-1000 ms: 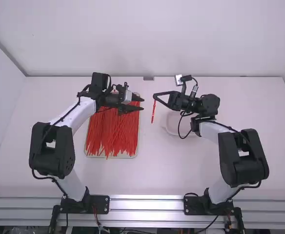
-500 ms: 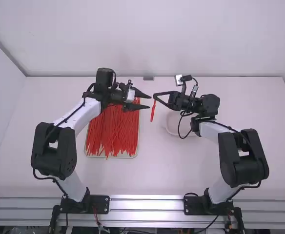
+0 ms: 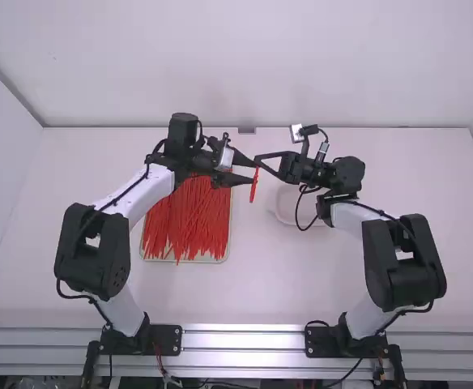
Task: Fasten the cable tie
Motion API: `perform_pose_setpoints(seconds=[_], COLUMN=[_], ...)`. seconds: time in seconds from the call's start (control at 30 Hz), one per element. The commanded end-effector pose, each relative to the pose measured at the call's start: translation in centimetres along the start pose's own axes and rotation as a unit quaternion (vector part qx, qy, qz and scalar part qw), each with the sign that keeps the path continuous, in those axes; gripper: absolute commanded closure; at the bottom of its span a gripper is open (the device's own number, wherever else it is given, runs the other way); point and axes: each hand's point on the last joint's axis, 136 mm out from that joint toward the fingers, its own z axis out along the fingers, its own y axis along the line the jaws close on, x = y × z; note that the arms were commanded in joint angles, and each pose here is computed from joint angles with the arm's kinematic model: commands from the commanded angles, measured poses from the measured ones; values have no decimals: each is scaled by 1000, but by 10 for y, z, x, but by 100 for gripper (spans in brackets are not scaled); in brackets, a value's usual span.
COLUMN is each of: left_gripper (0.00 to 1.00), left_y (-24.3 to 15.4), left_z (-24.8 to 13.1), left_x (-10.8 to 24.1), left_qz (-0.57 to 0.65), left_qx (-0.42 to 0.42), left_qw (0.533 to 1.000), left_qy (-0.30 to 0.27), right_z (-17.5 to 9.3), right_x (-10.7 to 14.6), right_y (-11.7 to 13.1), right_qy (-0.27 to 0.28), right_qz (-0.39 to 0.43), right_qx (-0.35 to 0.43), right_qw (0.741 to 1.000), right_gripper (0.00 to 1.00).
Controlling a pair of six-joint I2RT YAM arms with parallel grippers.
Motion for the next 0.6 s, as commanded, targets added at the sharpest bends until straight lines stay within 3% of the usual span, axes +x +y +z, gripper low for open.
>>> perform_pose_setpoints(seconds=[0.0,0.1,0.23,0.33,0.57], left_gripper=[63,65,90,98,98], left_y=[-4,-5,-5,-5,-5], left_z=[1,2,0,0,-1], left_x=[-12,-12,-10,-9,-8], left_qz=[6,0,-6,-10,-14], left_qx=[3,4,1,0,-1], left_qw=[1000,1000,1000,1000,1000], left_qy=[-3,-3,-1,1,2], right_z=[3,3,3,3,2], right_x=[-7,-8,-9,-9,-10], right_y=[9,8,8,8,8], right_qy=[-1,-3,-5,-6,-8], right_qz=[-17,-18,-18,-18,-18], right_qx=[-8,-7,-7,-6,-6], right_qw=[1000,1000,1000,1000,1000], right_gripper=[100,100,100,100,100])
